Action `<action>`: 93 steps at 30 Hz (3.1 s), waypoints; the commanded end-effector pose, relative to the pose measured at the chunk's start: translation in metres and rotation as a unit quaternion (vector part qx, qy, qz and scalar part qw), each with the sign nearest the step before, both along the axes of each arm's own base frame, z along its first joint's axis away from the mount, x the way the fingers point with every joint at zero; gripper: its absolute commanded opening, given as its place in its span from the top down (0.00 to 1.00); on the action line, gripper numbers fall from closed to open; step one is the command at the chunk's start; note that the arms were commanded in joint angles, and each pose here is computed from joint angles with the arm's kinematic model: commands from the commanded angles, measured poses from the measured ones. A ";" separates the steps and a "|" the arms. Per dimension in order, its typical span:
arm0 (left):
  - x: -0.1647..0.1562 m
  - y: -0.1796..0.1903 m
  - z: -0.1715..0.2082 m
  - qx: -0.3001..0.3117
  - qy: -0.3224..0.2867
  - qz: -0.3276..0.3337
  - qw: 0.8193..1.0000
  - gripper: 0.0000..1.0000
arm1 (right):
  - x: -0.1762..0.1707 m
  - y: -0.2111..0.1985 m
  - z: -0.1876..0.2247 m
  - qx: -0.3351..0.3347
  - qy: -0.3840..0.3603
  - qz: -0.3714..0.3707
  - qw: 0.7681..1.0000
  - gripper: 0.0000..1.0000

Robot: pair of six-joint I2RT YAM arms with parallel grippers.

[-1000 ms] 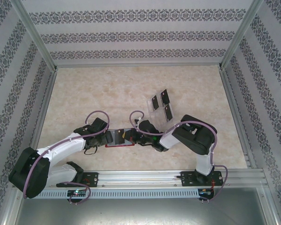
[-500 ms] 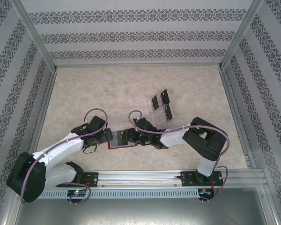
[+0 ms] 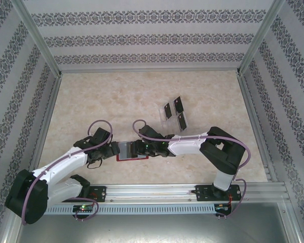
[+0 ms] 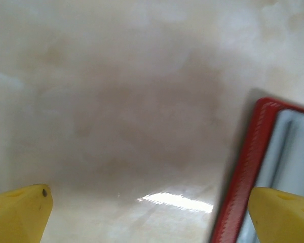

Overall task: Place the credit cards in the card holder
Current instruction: Insert the credit card into the card slot.

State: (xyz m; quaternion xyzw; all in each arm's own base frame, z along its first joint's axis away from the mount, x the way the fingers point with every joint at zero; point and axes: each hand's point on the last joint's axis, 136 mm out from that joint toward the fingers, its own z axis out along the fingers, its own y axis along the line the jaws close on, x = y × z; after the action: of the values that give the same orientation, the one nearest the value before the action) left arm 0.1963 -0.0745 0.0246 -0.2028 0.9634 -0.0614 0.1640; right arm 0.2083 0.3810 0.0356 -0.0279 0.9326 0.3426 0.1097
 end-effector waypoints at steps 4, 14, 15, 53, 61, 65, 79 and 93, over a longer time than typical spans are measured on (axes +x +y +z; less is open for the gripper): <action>-0.020 0.009 -0.014 0.005 0.030 0.011 0.999 0.00 | -0.003 0.002 -0.006 -0.028 -0.002 0.017 0.999 0.56; -0.023 0.004 -0.024 -0.009 0.040 0.007 0.999 0.00 | -0.006 0.020 -0.001 -0.025 -0.002 0.037 0.999 0.56; -0.023 0.003 -0.024 -0.010 0.041 0.007 0.999 0.00 | -0.006 0.022 -0.001 -0.024 -0.002 0.039 0.999 0.56; 0.005 0.008 -0.005 0.066 0.050 -0.050 0.995 0.00 | 0.006 -0.003 -0.015 -0.040 0.000 0.025 0.999 0.57; 0.000 0.003 -0.015 0.050 0.059 -0.050 0.996 0.00 | 0.006 0.015 0.005 -0.020 -0.009 0.044 0.999 0.57; -0.002 0.000 -0.018 0.045 0.060 -0.049 0.996 0.00 | 0.004 0.026 0.009 -0.018 -0.012 0.055 0.998 0.57; -0.007 -0.004 -0.024 0.038 0.062 -0.050 0.996 0.00 | 0.003 0.041 -0.004 -0.021 0.002 0.065 0.998 0.57; -0.008 -0.003 -0.024 0.038 0.061 -0.048 0.996 0.00 | 0.005 0.017 0.004 -0.030 -0.011 0.044 0.999 0.57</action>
State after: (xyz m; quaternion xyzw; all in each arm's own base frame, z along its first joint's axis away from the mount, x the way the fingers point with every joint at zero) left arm 0.1979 -0.0706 0.0128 -0.1538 0.9798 -0.0066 0.1273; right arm 0.2137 0.4045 0.0330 -0.0756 0.9391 0.3218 0.0940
